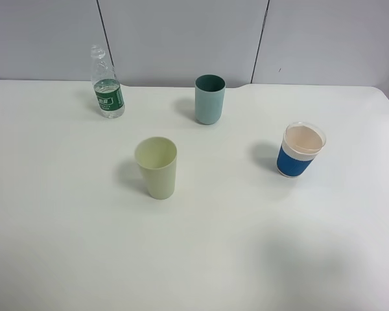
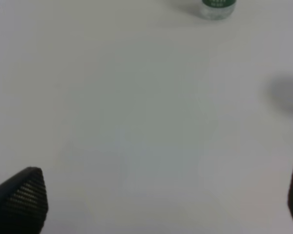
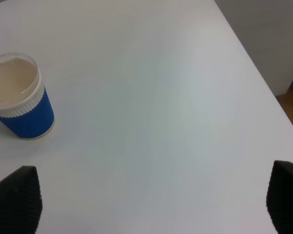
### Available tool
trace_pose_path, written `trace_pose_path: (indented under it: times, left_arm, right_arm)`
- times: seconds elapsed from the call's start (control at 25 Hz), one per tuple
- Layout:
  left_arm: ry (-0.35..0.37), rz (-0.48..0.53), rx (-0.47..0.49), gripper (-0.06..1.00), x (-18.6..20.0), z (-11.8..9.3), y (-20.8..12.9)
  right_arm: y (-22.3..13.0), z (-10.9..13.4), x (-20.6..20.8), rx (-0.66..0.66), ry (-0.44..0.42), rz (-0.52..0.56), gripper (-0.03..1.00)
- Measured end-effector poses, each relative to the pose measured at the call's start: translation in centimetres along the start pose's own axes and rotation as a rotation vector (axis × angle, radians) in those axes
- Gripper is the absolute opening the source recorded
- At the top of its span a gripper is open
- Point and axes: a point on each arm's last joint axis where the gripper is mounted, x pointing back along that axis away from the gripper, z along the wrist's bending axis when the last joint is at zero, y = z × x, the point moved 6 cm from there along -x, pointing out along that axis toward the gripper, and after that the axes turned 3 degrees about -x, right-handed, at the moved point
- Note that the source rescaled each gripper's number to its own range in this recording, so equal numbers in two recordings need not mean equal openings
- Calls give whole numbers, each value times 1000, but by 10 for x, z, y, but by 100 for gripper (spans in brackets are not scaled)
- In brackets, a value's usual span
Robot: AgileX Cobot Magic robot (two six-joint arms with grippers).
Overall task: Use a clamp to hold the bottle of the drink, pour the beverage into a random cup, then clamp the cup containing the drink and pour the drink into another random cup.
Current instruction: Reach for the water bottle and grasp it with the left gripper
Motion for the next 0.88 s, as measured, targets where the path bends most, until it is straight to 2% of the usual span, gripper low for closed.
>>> trace_pose_path:
  times: [0.88]
  left_arm:
    - [0, 0, 0, 100, 0, 0, 0]
  right_arm:
    - [0, 0, 0, 0, 0, 0, 100]
